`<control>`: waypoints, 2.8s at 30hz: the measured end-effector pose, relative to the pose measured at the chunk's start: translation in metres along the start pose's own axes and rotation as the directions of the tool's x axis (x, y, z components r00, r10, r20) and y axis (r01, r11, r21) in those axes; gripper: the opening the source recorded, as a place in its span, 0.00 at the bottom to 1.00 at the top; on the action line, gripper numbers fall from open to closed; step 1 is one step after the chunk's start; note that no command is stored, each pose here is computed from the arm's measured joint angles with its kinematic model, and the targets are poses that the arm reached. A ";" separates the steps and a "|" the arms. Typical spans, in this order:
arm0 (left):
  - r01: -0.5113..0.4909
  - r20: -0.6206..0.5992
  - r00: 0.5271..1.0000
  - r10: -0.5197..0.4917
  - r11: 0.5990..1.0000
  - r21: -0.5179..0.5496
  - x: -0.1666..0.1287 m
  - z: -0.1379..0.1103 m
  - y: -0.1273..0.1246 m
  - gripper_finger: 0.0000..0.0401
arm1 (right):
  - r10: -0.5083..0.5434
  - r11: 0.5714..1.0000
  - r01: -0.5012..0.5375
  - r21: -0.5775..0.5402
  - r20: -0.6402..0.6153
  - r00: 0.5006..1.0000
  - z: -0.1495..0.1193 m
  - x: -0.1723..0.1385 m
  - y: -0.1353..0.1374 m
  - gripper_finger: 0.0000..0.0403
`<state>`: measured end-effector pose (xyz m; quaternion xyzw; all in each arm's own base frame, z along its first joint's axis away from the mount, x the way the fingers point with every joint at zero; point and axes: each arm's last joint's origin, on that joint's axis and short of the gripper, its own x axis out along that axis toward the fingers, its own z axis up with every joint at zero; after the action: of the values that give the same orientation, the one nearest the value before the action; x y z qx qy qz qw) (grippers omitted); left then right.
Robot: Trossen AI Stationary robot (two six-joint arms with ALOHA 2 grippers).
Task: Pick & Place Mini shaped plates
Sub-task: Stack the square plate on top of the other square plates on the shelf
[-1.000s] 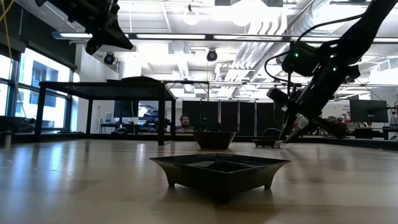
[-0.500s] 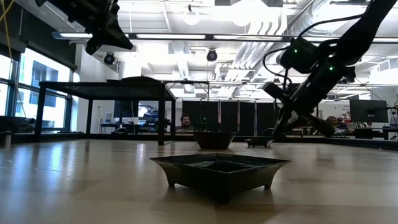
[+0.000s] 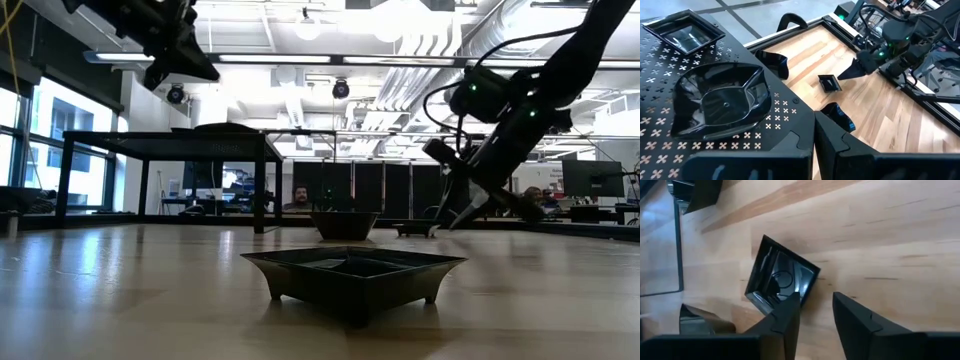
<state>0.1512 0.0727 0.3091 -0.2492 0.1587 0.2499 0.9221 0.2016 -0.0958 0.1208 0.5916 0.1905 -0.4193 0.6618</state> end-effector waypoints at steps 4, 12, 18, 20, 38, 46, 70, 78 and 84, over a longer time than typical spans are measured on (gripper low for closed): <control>0.003 -0.023 1.000 -0.003 1.000 0.000 0.008 0.000 0.000 0.00 | 0.010 1.000 -0.010 0.001 -0.009 1.000 -0.001 0.008 -0.001 0.24; 0.024 -0.066 0.998 -0.024 1.000 -0.007 0.017 -0.002 0.000 0.00 | 0.016 1.000 -0.015 -0.025 0.011 1.000 0.000 0.010 0.000 0.02; 0.111 -0.041 0.993 -0.111 0.994 -0.008 0.017 0.002 -0.004 0.00 | 0.075 0.996 -0.073 -0.057 0.030 0.997 0.002 0.005 0.007 0.02; 0.147 -0.032 0.989 -0.147 0.989 -0.007 0.017 0.004 -0.006 0.00 | 0.103 0.991 -0.099 -0.090 0.041 0.994 0.004 0.001 0.011 0.01; 0.125 0.163 0.980 -0.115 0.991 -0.053 0.055 0.029 -0.051 0.30 | 0.557 0.627 -0.197 -0.754 0.256 0.790 0.031 -0.089 0.173 0.01; 0.151 0.301 0.947 -0.116 0.984 -0.096 0.076 0.055 -0.067 0.32 | 0.638 0.473 -0.058 -0.879 0.296 0.711 0.030 -0.124 0.209 0.00; 0.165 0.367 0.923 -0.118 0.981 -0.099 0.099 0.078 -0.082 0.02 | 0.694 0.378 -0.018 -0.926 0.270 0.667 0.020 -0.133 0.218 0.01; 0.130 0.387 0.919 -0.077 0.985 -0.113 0.098 0.079 -0.080 0.00 | 0.696 0.385 -0.017 -0.923 0.278 0.663 0.020 -0.133 0.218 0.06; 0.089 0.408 0.913 -0.013 0.982 -0.168 0.089 0.089 -0.064 0.00 | 0.680 0.412 0.008 -0.911 0.313 0.663 0.021 -0.133 0.218 0.17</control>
<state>0.2744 0.1068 0.3695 -0.2800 -0.0658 0.2853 0.9143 0.2895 -0.0830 0.3611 0.0207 -0.0057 -0.2864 0.9579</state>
